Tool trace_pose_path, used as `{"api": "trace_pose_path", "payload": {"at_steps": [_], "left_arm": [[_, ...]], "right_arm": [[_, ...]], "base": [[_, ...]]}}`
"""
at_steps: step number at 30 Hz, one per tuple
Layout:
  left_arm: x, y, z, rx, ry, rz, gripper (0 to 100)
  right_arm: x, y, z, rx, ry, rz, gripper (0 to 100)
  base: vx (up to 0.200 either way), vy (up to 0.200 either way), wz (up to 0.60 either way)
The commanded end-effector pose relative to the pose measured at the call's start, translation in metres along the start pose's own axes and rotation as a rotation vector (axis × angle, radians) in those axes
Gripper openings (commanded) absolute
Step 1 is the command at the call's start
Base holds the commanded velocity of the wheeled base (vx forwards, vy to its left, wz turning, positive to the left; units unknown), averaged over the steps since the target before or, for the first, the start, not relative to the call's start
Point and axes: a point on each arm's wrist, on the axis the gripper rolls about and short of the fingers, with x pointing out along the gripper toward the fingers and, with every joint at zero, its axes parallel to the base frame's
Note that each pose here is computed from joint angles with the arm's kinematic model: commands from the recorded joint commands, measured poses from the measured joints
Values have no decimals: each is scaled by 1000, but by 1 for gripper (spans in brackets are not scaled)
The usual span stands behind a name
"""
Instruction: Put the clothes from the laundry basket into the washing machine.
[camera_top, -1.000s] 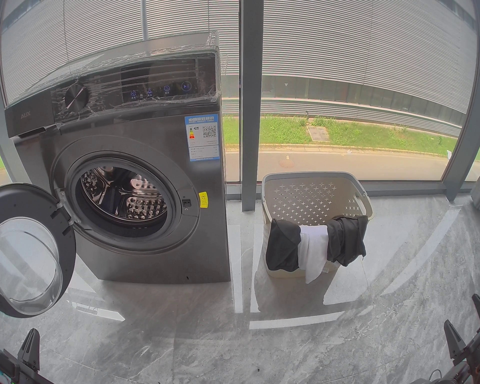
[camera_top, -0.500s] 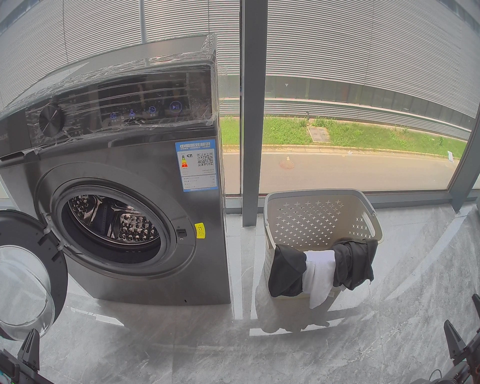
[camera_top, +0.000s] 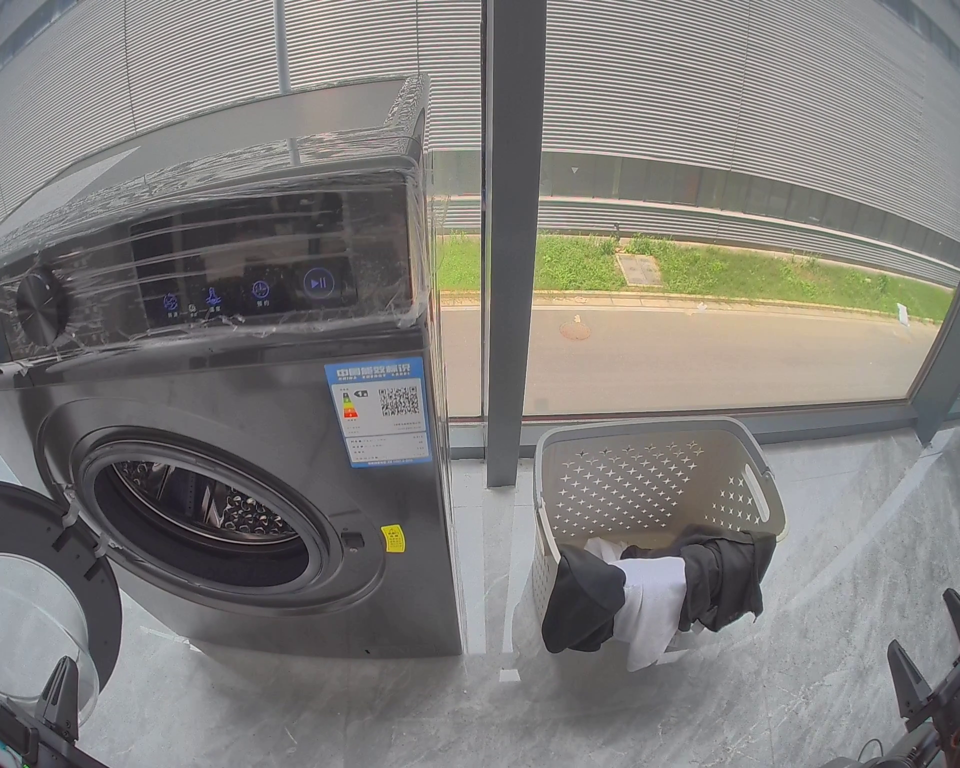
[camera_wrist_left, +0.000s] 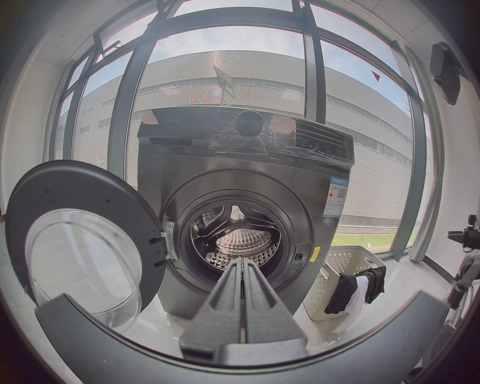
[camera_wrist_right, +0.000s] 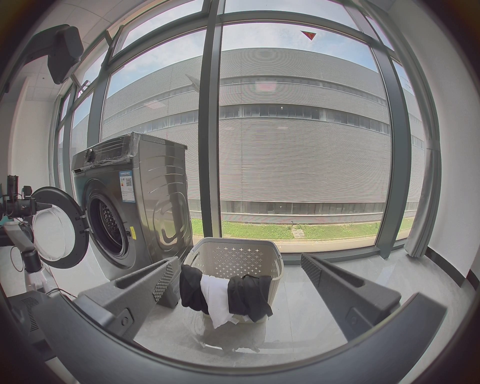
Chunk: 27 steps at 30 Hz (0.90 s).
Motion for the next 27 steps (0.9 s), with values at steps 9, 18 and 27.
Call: {"api": "trace_pose_path", "payload": {"at_steps": [9, 18, 27], "left_arm": [[-1, 0, 0, -2, -20, -1, 0], [-1, 0, 0, -2, -20, -1, 0], [-1, 0, 0, -2, -18, -1, 0]], "right_arm": [[-3, -1, 21, 14, -46, -2, 100], [79, 7, 123, -5, 262, 38, 100], [168, 15, 73, -79, 721, 60, 100]], "base": [[0, 0, 0], [0, 0, 0], [0, 0, 0]]}}
